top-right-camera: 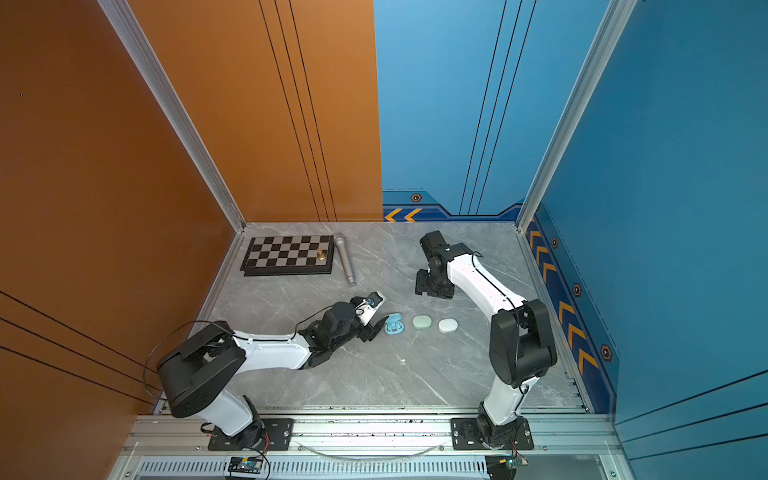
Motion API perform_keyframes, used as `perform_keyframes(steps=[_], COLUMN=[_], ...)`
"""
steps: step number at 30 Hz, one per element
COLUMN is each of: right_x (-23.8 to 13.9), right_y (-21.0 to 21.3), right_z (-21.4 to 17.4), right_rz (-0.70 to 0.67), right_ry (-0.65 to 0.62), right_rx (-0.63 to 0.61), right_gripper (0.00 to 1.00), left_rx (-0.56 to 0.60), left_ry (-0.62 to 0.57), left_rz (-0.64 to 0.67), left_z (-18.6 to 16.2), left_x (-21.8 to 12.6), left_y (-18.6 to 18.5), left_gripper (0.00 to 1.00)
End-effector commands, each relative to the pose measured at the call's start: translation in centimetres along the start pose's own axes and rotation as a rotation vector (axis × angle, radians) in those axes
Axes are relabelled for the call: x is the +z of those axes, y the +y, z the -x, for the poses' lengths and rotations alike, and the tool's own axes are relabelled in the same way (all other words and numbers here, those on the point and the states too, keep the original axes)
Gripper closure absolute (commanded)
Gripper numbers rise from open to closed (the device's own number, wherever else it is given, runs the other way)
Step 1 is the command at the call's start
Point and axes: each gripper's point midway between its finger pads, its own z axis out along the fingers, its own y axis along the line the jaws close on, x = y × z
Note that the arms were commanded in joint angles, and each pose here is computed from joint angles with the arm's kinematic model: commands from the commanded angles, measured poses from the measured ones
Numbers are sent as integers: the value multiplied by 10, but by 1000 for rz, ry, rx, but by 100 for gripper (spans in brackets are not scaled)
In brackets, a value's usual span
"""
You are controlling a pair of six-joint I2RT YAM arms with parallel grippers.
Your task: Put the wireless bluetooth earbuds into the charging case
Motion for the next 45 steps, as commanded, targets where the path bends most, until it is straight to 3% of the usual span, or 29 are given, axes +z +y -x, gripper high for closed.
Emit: perform_keyframes(steps=[1, 2, 13, 17, 26, 32, 35, 40, 45], right_x=[10, 16, 58, 61, 36, -7, -31, -50, -58], right_y=[27, 34, 75, 71, 61, 64, 35, -54, -119], right_z=[11, 10, -30, -49, -58, -19, 13, 41, 22], right_rz=[-2, -12, -10, -24, 0, 181, 213, 136, -58], right_ry=[-40, -37, 21, 40, -63, -253, -425, -638, -823], right_rx=[-157, -200, -388, -380, -345, -280, -208, -58, -128], right_gripper=[35, 35, 36, 37, 37, 38, 38, 40, 38], left_rx=[1, -5, -122, -163, -307, -438, -467, -497, -494], left_ry=[-1, -2, 2, -5, -19, 2, 21, 100, 203], left_rz=[94, 113, 274, 327, 462, 673, 778, 886, 935], left_z=[12, 15, 27, 28, 18, -12, -33, -80, -123], left_x=[-22, -28, -85, -100, -124, -152, -169, -184, -185], left_y=[20, 25, 79, 97, 145, 198, 225, 254, 257], left_gripper=[8, 1, 2, 2, 2, 2, 2, 2, 2])
